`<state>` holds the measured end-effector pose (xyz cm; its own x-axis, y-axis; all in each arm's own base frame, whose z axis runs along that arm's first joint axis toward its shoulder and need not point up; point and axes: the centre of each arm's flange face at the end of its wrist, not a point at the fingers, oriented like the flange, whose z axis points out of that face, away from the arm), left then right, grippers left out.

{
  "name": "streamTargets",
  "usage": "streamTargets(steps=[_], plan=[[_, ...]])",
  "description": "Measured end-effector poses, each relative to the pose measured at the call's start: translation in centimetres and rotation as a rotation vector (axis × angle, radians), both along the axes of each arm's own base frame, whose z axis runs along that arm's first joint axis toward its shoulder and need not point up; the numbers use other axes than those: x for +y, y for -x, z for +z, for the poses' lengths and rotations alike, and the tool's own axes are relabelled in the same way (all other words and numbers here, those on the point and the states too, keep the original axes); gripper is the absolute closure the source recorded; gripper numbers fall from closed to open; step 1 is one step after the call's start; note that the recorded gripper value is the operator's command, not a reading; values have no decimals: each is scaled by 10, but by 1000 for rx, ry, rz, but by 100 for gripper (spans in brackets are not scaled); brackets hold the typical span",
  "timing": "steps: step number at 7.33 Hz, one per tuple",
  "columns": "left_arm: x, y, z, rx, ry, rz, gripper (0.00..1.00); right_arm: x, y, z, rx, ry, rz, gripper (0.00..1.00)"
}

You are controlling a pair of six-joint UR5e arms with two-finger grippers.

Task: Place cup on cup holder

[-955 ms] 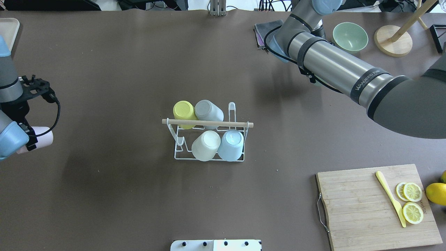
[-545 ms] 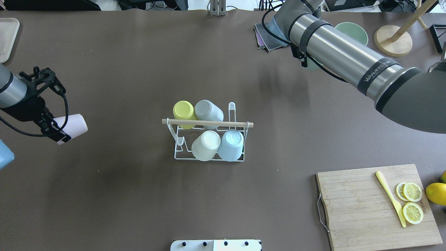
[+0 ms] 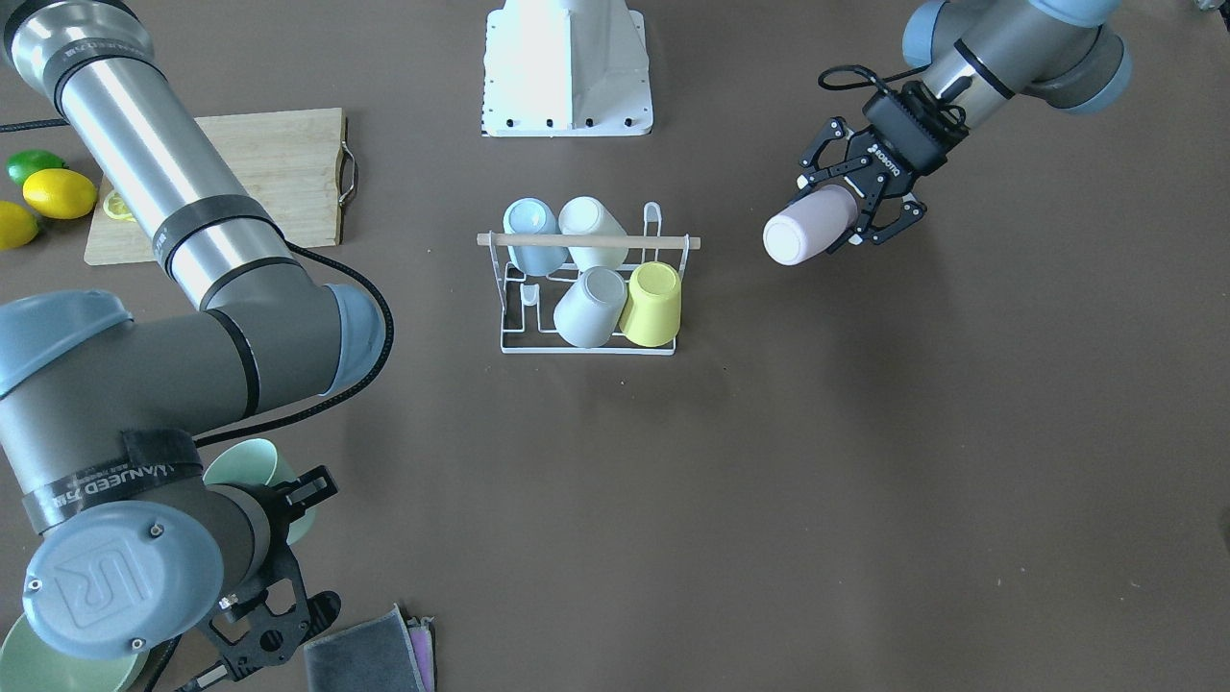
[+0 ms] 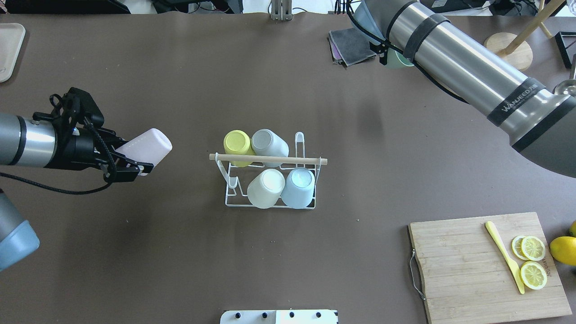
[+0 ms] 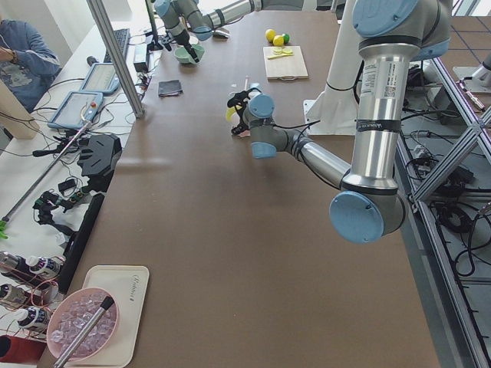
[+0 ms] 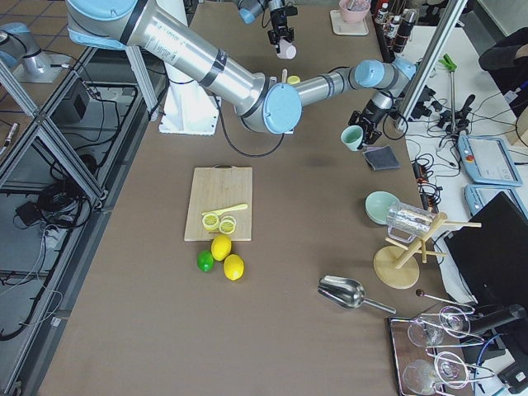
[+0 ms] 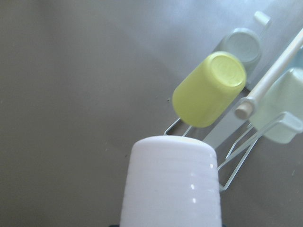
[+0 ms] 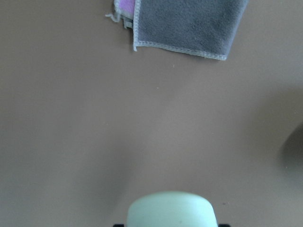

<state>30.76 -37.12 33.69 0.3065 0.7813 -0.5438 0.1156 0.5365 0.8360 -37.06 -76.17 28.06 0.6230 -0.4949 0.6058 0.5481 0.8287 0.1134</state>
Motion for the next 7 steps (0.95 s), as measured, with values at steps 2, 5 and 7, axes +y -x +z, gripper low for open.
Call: streamTargets(steps=[2,5,7], plan=[[49,-6,-19,170,-78,-145,60,15,-14,5,-93,-119,34,100],[88,-62,-50,314,-85,-293,59,37,-13,17,-308,-292,189,100],[106,-111,-60,307,-103,-425,59,61,-14,33,-494,-391,285,100]])
